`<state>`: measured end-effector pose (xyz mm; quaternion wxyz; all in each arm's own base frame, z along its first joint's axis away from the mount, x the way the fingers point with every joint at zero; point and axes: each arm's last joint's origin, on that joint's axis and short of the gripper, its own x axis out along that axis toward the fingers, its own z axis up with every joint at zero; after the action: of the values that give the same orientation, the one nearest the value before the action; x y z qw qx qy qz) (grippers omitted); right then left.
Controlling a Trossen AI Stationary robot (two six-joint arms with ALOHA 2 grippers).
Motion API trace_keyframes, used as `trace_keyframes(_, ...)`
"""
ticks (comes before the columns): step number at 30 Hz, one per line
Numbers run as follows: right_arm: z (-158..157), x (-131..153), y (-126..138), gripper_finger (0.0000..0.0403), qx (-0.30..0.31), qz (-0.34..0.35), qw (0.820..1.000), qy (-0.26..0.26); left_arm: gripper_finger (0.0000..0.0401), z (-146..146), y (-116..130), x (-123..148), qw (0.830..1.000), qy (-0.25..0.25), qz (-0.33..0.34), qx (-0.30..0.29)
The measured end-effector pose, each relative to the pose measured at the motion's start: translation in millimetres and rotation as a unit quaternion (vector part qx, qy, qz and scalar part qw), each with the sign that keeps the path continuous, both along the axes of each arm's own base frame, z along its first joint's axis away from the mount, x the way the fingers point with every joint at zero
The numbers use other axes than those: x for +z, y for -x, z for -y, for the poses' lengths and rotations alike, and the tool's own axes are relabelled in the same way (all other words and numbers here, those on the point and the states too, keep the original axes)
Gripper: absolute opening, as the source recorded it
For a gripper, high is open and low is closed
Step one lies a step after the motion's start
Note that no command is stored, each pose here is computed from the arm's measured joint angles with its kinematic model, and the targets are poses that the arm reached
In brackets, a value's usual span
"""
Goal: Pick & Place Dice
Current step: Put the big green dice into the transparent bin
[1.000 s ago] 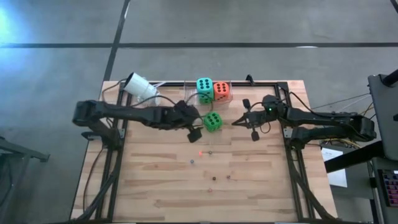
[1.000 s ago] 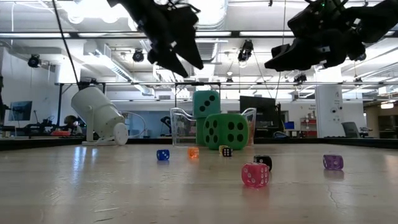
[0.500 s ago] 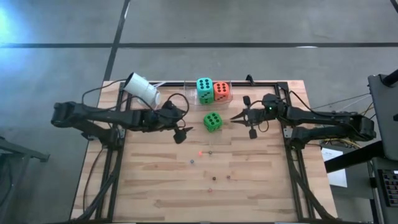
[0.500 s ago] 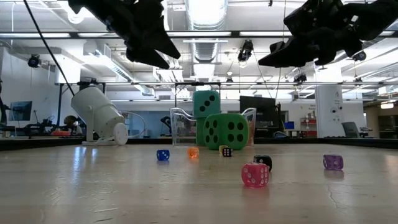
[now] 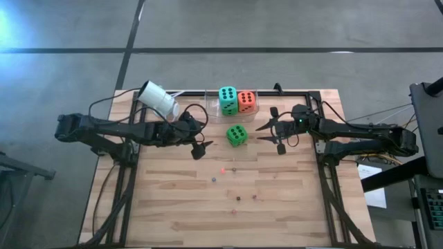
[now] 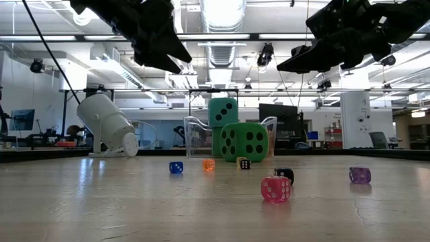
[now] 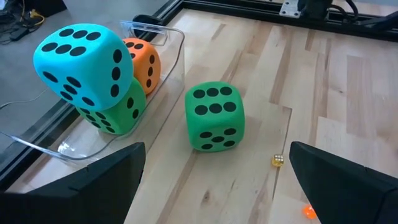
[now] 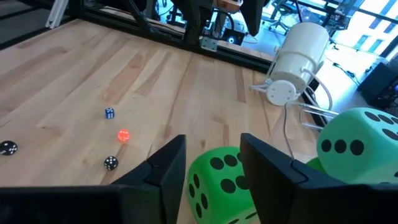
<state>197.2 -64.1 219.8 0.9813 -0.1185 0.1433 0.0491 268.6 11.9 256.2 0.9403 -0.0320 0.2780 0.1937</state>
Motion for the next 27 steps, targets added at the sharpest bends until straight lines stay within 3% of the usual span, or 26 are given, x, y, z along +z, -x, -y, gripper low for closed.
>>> trace_keyframes(16,-0.1,-0.2,0.1,0.0152,0.001,-0.001,1.0,0.0,0.04,-0.1,5.1,3.8,1.0,-0.016,0.002,-0.011)
trace_keyframes(20,-0.1,-0.3,0.2,0.0151,0.001,-0.002,1.0,-0.001,0.04,2.1,12.6,-0.7,0.999,-0.007,0.027,-0.046)
trace_keyframes(27,-0.1,-0.4,0.2,0.0157,0.001,-0.002,1.0,-0.001,0.04,5.3,34.6,-2.1,0.985,-0.01,0.132,-0.109)
